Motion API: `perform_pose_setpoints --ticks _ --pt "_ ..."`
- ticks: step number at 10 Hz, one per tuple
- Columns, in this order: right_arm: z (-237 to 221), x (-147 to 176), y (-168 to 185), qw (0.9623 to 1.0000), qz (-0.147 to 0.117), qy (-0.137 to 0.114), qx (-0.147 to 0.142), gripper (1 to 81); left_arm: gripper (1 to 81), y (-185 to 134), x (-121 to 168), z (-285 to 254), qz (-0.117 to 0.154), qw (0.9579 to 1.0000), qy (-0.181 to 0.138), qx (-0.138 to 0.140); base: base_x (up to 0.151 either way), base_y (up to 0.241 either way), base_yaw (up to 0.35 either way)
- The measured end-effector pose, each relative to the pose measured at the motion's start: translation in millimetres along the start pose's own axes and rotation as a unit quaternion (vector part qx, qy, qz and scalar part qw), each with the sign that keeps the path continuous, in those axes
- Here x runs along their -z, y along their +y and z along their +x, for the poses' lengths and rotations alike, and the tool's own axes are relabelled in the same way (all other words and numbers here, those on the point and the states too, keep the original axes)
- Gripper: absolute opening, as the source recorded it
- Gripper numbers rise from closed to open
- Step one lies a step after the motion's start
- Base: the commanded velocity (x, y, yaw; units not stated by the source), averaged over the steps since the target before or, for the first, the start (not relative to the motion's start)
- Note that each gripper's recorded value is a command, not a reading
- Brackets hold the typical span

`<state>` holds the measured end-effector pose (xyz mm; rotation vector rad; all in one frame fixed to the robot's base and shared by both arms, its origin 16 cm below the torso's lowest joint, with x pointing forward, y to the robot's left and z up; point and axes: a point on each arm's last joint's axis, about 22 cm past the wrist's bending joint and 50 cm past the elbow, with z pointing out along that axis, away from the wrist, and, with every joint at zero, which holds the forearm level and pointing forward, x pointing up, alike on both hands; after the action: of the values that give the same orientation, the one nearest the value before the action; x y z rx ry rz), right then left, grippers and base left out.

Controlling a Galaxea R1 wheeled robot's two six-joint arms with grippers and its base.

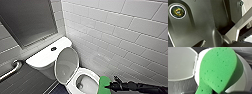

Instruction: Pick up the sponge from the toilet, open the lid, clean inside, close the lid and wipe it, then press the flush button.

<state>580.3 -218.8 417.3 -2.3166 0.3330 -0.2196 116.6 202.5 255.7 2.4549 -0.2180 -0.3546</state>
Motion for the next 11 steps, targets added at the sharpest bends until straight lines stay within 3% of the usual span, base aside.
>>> perform_pose_setpoints --ticks 3,6,11 --pt "25 -20 -25 0.9998 0.009 -0.004 0.017 1.0 81.1 -4 -5 4 0.001 1.0 0.002 -0.002 0.0 0.0 0.0" --pt "40 -21 -23 0.9997 0.006 0.005 0.025 1.0 81.1 -10 -11 12 0.002 1.0 0.007 -0.005 0.0 0.0 0.0" --pt "30 -81 -15 0.9993 0.012 -0.035 -0.002 1.0 81.1 -4 -17 -24 -0.018 0.9989 -0.035 0.027 0.0 0.0 0.0"
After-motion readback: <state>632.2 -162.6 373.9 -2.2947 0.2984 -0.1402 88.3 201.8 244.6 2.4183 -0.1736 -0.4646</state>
